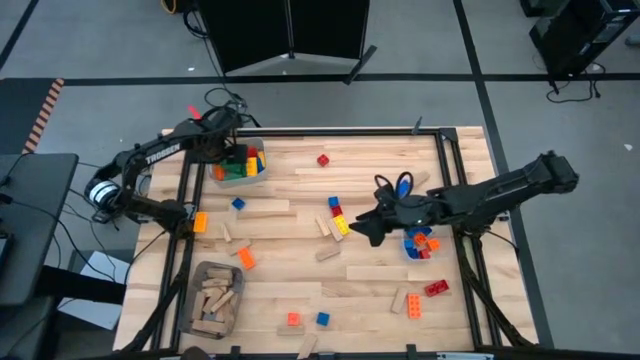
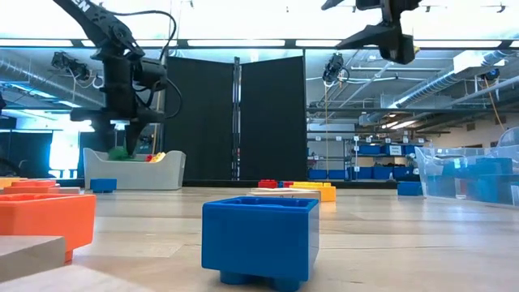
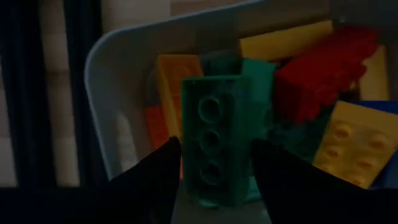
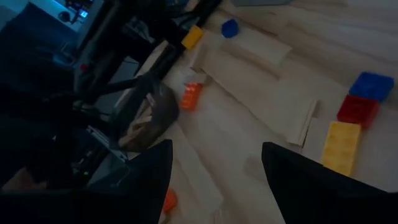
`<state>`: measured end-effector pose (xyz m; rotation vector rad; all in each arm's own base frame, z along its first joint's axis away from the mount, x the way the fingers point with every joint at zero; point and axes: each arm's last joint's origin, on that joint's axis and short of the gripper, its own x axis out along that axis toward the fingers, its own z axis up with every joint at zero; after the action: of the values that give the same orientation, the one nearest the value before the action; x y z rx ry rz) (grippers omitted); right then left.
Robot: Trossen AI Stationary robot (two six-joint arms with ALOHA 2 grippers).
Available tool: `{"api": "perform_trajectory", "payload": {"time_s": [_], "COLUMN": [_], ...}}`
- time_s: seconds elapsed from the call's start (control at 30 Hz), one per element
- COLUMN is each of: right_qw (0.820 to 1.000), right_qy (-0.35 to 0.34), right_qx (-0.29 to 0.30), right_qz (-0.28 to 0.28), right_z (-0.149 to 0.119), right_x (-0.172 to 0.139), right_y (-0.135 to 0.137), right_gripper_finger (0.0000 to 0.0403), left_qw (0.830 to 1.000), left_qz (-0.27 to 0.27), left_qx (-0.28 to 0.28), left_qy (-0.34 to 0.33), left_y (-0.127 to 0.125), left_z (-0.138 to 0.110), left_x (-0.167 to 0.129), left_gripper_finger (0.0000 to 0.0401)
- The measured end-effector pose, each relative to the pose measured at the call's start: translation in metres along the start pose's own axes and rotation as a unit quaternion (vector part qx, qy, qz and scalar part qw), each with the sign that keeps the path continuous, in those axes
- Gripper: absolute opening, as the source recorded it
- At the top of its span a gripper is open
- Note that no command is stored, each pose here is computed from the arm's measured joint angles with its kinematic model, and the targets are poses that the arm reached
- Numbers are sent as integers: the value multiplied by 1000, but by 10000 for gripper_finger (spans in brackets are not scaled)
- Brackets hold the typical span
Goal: Sort blocks by size
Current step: Put the large green game piece into the gray bin, then put the brown block into the black bin
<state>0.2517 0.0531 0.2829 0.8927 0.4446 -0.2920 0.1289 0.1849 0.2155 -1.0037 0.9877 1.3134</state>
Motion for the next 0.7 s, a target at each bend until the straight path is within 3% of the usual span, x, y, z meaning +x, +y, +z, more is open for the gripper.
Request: {"api": "perform_trajectory", "payload": {"time_s": [0.4,0.7], "right_qw": [1000,999], "right_qy": [26,-13], "right_qx": [7,-28], "right_qz": [15,-11], "right_z": [-3,23], "right_x": [25,31], "right_y": [-1,-17], "right_gripper_finger": [261,261], "left_qw": [1000,994], "left_qz": [3,-35], "left_qx": [31,77], "left_qy": [-4,-63], "left_y": [3,-9], "left_z": [4,11], "left_x": [-2,-43], "left_gripper_finger": [224,224]}}
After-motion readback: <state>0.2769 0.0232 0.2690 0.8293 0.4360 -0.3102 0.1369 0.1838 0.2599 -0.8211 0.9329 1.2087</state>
